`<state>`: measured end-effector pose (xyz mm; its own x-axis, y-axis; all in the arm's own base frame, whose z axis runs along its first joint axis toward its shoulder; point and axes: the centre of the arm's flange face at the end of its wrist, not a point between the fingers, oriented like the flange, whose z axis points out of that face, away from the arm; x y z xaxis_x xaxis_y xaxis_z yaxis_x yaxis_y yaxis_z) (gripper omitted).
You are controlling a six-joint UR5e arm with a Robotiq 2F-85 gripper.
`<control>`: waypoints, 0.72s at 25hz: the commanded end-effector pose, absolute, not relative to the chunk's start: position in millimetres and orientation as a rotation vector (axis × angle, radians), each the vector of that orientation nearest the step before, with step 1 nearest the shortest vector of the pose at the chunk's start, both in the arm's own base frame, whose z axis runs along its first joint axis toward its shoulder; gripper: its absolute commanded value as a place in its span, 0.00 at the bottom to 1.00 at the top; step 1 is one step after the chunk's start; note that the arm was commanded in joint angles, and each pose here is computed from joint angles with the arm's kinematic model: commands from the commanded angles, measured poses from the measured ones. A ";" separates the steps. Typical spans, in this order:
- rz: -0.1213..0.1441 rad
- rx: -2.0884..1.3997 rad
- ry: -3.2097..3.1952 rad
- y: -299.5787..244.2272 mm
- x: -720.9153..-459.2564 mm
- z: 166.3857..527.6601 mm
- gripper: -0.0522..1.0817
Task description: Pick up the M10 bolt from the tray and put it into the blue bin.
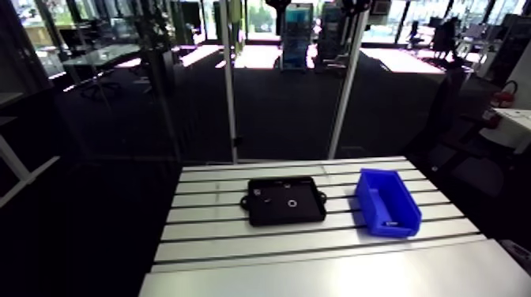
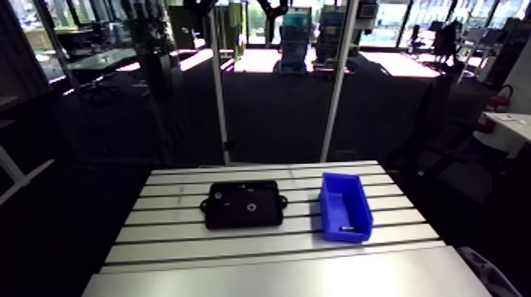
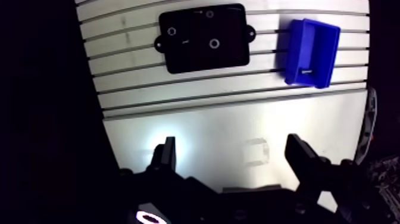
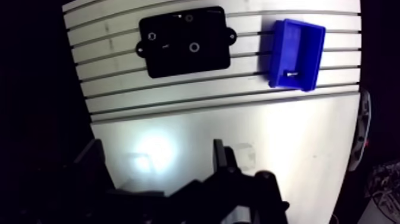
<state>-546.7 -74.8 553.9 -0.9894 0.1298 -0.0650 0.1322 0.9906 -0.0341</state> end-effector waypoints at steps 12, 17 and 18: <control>-0.041 0.224 3.111 -73.7 -552.3 546.5 0.05; -0.035 0.213 3.128 -73.0 -556.3 541.5 0.05; -0.035 0.213 3.130 -73.0 -555.7 542.3 0.05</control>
